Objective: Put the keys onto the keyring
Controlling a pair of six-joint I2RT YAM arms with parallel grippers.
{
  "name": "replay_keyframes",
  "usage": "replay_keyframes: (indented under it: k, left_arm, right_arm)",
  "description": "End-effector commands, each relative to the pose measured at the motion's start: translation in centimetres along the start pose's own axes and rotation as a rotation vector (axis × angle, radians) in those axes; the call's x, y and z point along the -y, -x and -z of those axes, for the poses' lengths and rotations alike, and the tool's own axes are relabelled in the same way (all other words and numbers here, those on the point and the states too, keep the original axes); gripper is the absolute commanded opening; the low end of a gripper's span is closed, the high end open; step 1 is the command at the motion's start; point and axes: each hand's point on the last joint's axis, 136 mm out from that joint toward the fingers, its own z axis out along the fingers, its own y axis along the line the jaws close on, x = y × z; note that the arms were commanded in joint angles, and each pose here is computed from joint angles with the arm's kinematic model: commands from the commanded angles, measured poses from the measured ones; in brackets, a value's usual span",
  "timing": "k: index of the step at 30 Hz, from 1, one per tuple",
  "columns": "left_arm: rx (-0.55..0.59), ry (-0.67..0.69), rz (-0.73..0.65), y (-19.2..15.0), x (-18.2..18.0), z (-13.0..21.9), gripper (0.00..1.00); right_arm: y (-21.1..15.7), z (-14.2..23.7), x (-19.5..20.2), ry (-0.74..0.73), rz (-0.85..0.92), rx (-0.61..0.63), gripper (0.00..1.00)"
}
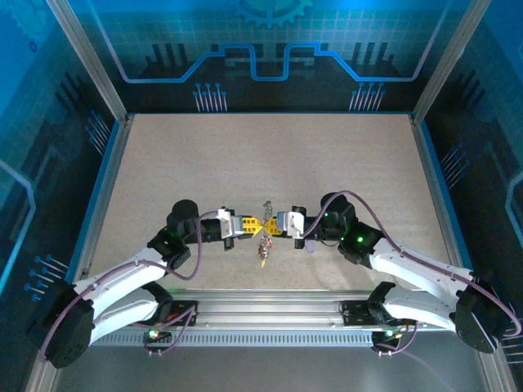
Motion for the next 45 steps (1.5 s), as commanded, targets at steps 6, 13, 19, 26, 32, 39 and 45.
replay_keyframes:
  k: [6, 13, 19, 26, 32, 39, 45]
  left_arm:
    - [-0.040, -0.027, -0.160, 2.6, 0.6, 1.2, 0.21]
    - [-0.135, -0.126, -0.198, 2.2, 2.6, 2.5, 0.21]
    - [-0.124, -0.188, -0.187, 2.0, 4.0, 2.4, 0.24]
    - [-0.122, -0.226, -0.207, 2.1, 4.9, 1.7, 0.29]
    - [-0.163, -0.197, -0.283, 1.4, 4.4, 1.2, 0.28]
    - [-0.146, -0.138, -0.314, 1.8, 3.3, 0.7, 0.28]
    - [-0.129, -0.134, -0.296, 1.8, 3.2, 0.4, 0.27]
  right_arm:
    - [2.3, 0.7, -1.3, 0.065, 0.167, 0.043, 0.00]
    - [3.3, 1.3, -1.7, 0.072, 0.285, 0.070, 0.00]
    - [3.8, 1.8, -2.2, 0.026, 0.468, 0.116, 0.00]
    - [3.7, 1.8, -2.1, -0.002, 0.587, 0.096, 0.00]
    - [3.7, 1.7, -2.7, 0.023, 0.611, 0.094, 0.00]
    - [3.2, 1.5, -3.3, 0.046, 0.657, 0.067, 0.00]
    - [2.5, 1.1, -3.8, 0.057, 0.703, 0.034, 0.00]
